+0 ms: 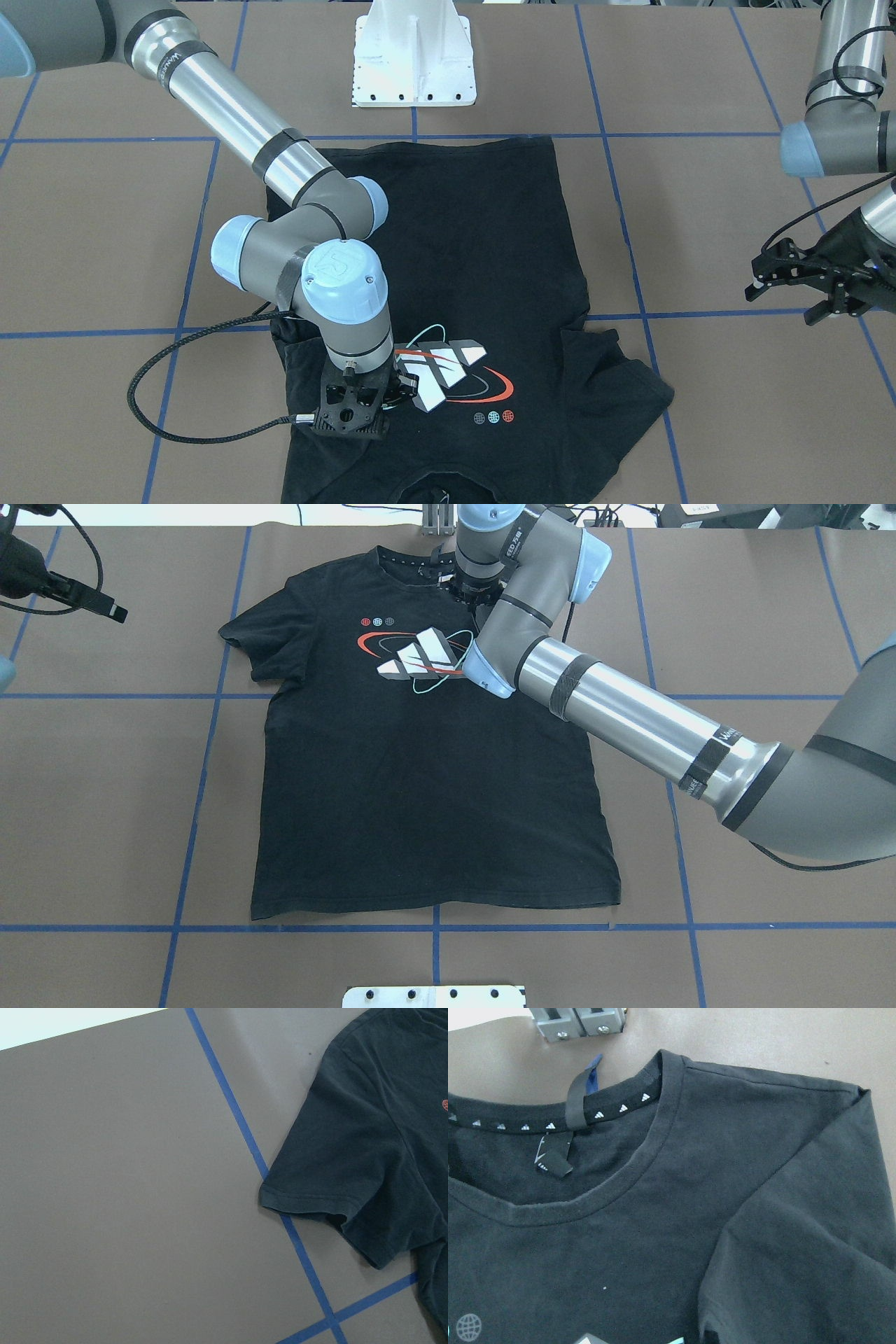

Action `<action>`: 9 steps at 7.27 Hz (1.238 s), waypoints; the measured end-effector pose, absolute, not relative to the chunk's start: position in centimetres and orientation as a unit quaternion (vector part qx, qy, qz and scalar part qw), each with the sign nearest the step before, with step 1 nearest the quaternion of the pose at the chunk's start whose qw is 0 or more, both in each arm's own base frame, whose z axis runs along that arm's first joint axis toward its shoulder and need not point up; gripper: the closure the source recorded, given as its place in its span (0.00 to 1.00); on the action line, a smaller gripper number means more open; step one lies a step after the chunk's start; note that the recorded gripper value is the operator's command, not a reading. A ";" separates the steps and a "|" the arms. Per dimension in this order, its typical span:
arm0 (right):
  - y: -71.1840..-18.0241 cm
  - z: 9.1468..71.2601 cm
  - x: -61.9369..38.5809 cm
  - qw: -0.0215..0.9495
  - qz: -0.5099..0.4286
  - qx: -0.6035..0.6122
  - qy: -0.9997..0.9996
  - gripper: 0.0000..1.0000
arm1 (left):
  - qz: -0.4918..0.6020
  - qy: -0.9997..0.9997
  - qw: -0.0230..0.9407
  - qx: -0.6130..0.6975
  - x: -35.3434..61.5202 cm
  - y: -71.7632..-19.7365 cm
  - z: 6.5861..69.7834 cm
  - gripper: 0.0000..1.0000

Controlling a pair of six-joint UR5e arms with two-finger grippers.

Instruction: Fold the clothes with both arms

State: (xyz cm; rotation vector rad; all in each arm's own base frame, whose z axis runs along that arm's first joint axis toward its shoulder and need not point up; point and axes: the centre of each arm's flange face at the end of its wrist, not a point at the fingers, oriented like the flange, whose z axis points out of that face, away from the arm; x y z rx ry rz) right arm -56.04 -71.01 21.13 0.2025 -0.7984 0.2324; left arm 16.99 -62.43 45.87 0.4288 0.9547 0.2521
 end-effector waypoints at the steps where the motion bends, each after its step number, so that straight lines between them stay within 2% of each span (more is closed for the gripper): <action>1: -71.0 21.2 -56.1 0.910 0.112 0.098 -0.387 0.00 | 0.121 0.455 0.859 0.204 17.1 -62.4 45.8 0.00; 4: -71.5 21.2 -55.2 0.912 0.102 0.091 -0.387 0.00 | 0.092 0.456 0.863 0.198 18.2 -63.0 45.8 0.00; 7: -73.2 20.3 -50.7 0.924 0.066 0.065 -0.372 0.00 | 0.015 0.456 0.868 0.194 25.2 -64.3 46.7 0.00; 9: -72.5 21.2 -46.1 0.926 0.027 0.068 -0.370 0.00 | -0.036 0.455 0.873 0.171 29.2 -65.0 46.8 0.01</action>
